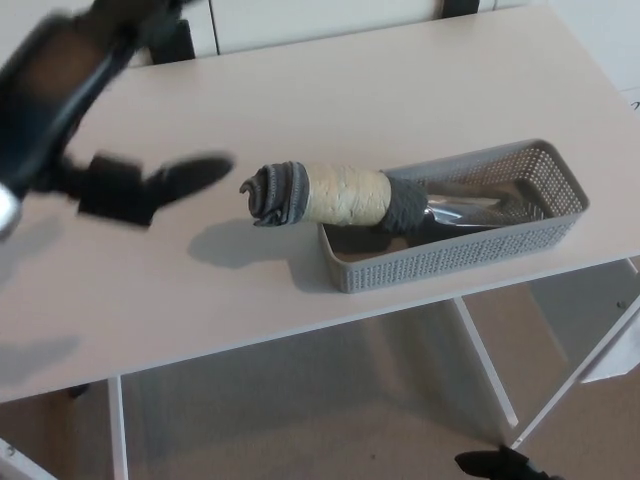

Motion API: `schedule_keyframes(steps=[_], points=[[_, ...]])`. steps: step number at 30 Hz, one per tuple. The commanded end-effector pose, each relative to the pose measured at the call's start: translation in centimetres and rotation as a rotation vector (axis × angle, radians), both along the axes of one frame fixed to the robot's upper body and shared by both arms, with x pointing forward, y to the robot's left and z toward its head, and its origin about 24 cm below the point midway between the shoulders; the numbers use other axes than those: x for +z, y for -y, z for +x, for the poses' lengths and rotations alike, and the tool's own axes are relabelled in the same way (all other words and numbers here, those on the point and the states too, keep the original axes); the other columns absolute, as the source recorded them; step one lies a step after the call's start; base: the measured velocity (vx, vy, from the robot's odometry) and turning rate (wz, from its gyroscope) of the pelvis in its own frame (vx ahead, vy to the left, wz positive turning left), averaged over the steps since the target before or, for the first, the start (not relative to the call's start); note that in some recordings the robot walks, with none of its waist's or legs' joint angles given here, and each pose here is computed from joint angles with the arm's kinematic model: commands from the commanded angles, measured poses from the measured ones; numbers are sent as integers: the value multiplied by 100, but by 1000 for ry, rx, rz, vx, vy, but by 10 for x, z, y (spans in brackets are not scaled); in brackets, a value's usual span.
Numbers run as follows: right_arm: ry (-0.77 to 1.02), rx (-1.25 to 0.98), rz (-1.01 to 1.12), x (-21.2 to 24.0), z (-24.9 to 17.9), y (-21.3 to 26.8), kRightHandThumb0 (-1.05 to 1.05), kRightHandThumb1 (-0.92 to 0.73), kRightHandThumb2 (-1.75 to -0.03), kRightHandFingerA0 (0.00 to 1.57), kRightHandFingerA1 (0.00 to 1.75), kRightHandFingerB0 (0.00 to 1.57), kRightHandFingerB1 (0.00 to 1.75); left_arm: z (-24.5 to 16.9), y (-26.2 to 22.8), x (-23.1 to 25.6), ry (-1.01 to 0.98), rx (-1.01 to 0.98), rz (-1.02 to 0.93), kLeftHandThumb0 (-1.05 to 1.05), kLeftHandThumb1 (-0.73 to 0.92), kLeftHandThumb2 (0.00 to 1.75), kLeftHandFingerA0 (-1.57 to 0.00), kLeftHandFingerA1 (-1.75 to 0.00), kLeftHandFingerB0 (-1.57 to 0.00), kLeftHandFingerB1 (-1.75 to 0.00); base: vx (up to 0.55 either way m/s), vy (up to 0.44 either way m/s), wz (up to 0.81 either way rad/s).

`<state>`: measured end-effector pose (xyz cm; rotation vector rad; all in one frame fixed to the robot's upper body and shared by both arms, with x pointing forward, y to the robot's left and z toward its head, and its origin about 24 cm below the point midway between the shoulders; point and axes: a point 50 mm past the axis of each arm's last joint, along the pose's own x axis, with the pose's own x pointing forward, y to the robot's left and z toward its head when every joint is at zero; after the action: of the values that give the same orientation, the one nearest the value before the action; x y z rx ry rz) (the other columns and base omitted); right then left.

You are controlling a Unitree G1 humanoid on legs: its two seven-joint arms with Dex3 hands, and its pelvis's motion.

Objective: The robot walks towards a desk on which a shovel is kept on the left hand side and a container is kept on the right hand side. The robot picks up the shovel using its left hand and places it in the container.

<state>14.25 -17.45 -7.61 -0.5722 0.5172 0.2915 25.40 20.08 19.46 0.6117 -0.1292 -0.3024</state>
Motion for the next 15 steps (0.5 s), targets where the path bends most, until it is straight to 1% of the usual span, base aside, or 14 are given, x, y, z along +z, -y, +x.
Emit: schedule_keyframes(steps=[1, 5, 7, 9, 12, 13, 14, 15], points=[[-81, -133, 38, -19, -23, 33, -27, -56, -101, 26, 63, 21, 59, -183, -40, -7, -244, -812, -307, -91, 68, 62, -17, -30, -19, -27, 0, 0, 0], [-82, -152, 48, -20, -23, 34, -28, -56, -101, 23, 62, 21, 59, -197, -56, -21, -357, -788, -362, -89, 66, 61, -17, -29, -21, -28, 0, 0, 0], [-76, -162, 69, -21, -23, 35, -24, -57, -103, 21, 61, 21, 59, -200, -60, -26, -399, -783, -382, -90, 67, 61, -17, -30, -21, -28, 0, 0, 0], [-85, -169, 65, -23, -27, 35, -26, -56, -101, 23, 62, 22, 60, -203, -61, -31, -471, -785, -408, -90, 64, 61, -17, -30, -22, -28, 0, 0, 0], [-92, -173, 48, -24, -32, 37, -26, -55, -101, 26, 64, 22, 60, -204, -62, -34, -516, -779, -401, -92, 64, 61, -18, -29, -23, -28, 0, 0, 0], [-93, -173, 47, -24, -32, 38, -27, -56, -101, 28, 65, 22, 59, -205, -62, -36, -527, -777, -403, -91, 51, 88, -14, -39, -17, -37, 0, 0, 0], [-87, -173, 51, -24, -31, 40, -25, -57, -102, 32, 68, 22, 60, -203, -61, -38, -546, -784, -383, -91, 64, 61, -17, -30, -23, -28, 0, 0, 0], [-86, -175, 54, -24, -31, 40, -25, -57, -102, 32, 68, 22, 60, -203, -61, -39, -554, -785, -377, -91, 64, 61, -17, -30, -23, -28, 0, 0, 0]])
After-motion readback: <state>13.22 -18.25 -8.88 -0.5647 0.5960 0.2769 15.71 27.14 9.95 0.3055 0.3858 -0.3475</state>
